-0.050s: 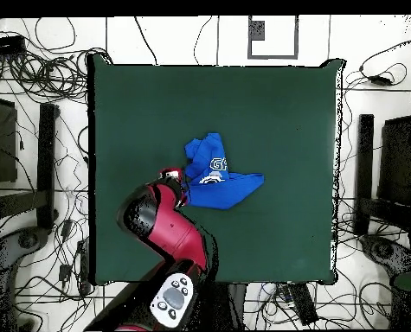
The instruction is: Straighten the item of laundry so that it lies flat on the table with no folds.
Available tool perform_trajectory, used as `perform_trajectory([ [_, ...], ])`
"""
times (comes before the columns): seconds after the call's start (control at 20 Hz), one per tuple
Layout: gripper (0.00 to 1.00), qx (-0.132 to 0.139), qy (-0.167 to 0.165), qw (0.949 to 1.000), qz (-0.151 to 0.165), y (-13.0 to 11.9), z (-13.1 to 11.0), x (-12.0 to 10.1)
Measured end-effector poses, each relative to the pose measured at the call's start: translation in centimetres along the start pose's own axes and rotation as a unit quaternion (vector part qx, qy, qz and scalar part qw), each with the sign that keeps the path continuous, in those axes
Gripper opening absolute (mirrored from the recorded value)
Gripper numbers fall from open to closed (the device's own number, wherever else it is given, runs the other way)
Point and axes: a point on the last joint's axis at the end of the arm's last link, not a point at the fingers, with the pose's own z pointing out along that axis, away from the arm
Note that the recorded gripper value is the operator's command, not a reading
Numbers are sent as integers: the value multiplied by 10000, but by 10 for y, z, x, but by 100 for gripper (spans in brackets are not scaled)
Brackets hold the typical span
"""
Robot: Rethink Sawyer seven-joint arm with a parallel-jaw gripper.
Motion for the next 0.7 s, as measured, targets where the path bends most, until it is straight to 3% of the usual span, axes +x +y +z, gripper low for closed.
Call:
perform_trajectory([
  [0.7,100,1,-23,10000,-10,6,13,-1],
])
